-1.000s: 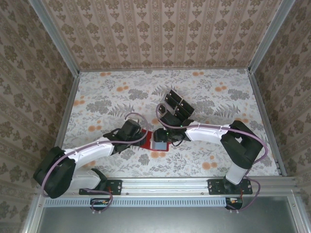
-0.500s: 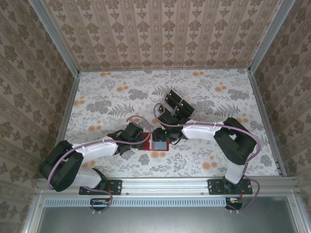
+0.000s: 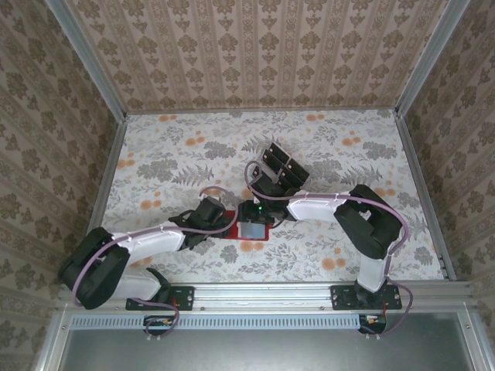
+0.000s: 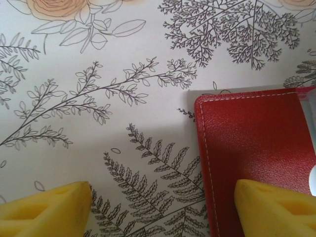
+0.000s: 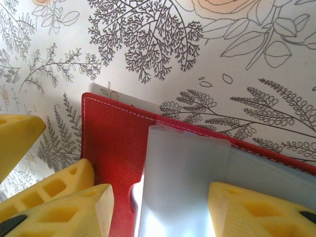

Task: Put the credit cards into the card holder
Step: Flip over the card slot in the card holder.

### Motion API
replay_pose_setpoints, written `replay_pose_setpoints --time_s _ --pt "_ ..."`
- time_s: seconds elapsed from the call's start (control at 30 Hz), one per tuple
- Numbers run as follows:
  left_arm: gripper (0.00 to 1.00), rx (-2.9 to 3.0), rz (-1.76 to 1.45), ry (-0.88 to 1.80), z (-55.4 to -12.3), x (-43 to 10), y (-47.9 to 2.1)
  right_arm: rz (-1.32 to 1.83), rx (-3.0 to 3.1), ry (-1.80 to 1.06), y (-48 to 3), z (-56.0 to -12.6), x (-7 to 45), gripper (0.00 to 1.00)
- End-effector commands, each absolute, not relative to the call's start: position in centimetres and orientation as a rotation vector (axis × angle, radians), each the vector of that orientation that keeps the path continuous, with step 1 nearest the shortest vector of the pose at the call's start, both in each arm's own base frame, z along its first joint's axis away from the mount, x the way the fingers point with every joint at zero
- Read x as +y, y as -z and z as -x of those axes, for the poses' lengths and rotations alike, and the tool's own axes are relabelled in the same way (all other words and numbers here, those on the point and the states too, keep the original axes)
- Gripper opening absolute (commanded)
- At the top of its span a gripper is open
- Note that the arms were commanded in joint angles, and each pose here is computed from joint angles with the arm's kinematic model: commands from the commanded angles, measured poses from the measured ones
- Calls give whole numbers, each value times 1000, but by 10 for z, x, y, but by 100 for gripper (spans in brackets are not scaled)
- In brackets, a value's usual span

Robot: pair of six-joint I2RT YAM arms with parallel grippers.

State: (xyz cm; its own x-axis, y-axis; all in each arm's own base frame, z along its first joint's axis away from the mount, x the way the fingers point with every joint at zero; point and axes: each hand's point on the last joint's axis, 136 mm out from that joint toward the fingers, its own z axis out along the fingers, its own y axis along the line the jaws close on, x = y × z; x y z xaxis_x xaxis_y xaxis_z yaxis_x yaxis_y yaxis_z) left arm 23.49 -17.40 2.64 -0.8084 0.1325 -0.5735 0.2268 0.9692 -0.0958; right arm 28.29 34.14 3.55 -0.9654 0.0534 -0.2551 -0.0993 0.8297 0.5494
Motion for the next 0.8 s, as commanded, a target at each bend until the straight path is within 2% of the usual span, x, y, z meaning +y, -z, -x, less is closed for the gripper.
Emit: replay_pose_setpoints --time_s 0.0,0.37,0.77 --pt "79 2490 -237 237 -231 -171 -34 -26 2799 -879 -22 -277 343 55" --pt "81 2330 -190 447 -217 -180 -68 -109 2789 -928 -24 -276 345 56" --pt "84 2261 -314 488 -203 -213 -72 -183 2779 -1003 -28 -277 352 56"
